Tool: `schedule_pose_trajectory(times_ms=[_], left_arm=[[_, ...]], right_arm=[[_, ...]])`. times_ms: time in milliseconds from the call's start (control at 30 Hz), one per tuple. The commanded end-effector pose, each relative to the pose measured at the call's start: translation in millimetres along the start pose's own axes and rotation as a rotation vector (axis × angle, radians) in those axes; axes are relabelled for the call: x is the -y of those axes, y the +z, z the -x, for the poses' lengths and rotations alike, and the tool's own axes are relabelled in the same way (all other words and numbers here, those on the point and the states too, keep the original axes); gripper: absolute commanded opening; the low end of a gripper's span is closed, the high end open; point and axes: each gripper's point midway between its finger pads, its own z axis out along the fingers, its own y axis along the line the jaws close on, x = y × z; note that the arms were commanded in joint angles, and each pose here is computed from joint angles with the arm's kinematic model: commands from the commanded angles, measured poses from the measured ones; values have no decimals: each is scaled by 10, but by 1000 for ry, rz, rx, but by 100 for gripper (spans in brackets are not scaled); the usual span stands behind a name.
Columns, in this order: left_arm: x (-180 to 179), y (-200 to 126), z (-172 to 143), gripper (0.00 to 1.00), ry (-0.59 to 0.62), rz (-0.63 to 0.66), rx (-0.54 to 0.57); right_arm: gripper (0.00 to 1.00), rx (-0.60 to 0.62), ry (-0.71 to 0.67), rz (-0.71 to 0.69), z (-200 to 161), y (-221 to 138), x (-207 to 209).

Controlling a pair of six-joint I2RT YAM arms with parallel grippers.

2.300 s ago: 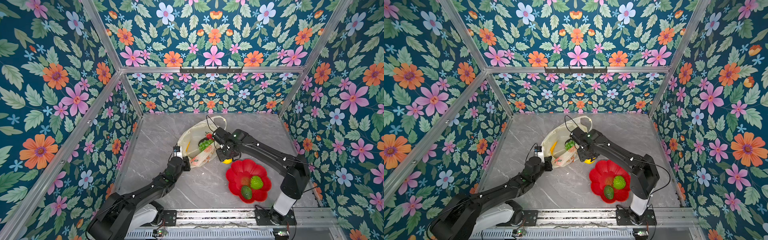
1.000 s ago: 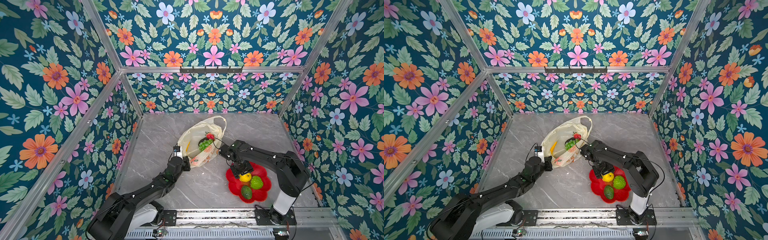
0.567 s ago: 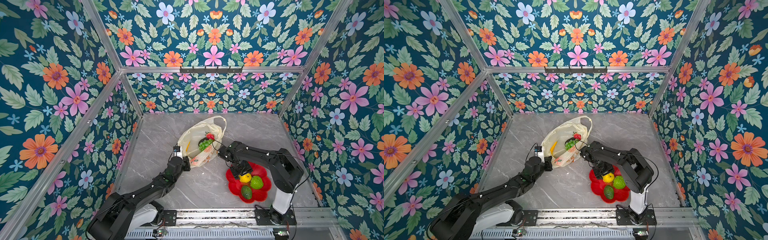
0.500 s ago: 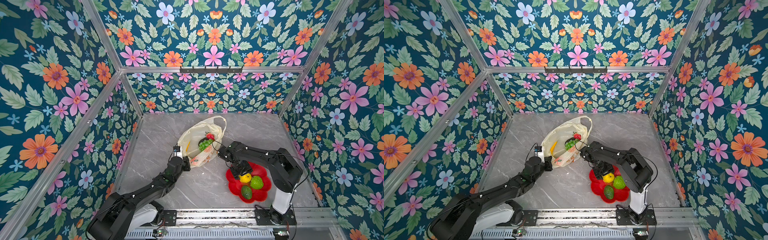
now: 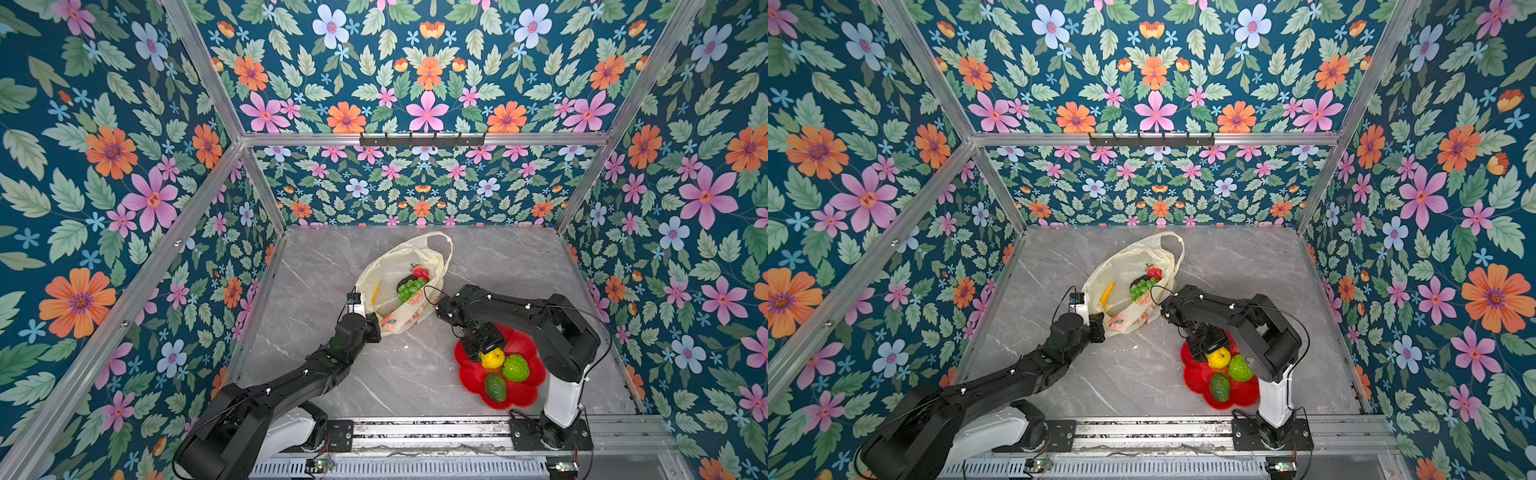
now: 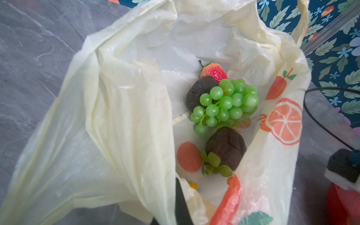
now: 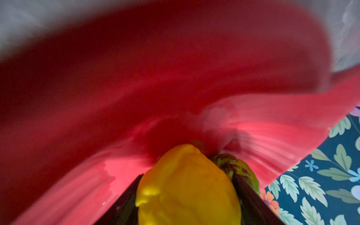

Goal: Take fruits out of the plastic bag
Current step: Place the fruit on the plate.

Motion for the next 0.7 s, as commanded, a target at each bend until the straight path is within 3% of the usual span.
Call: schedule_pose_trajectory(times_ms=[0, 233, 667], left_arm=[[-7, -2, 36, 0, 7, 10, 9], [-12, -6, 40, 0, 9, 12, 10], [-12, -9, 46, 0, 8, 13, 12]], right_arm=[[72, -13, -8, -17, -29, 10, 25], [80, -3, -5, -7, -21, -17, 21], [86, 63, 9, 79, 20, -245, -27]])
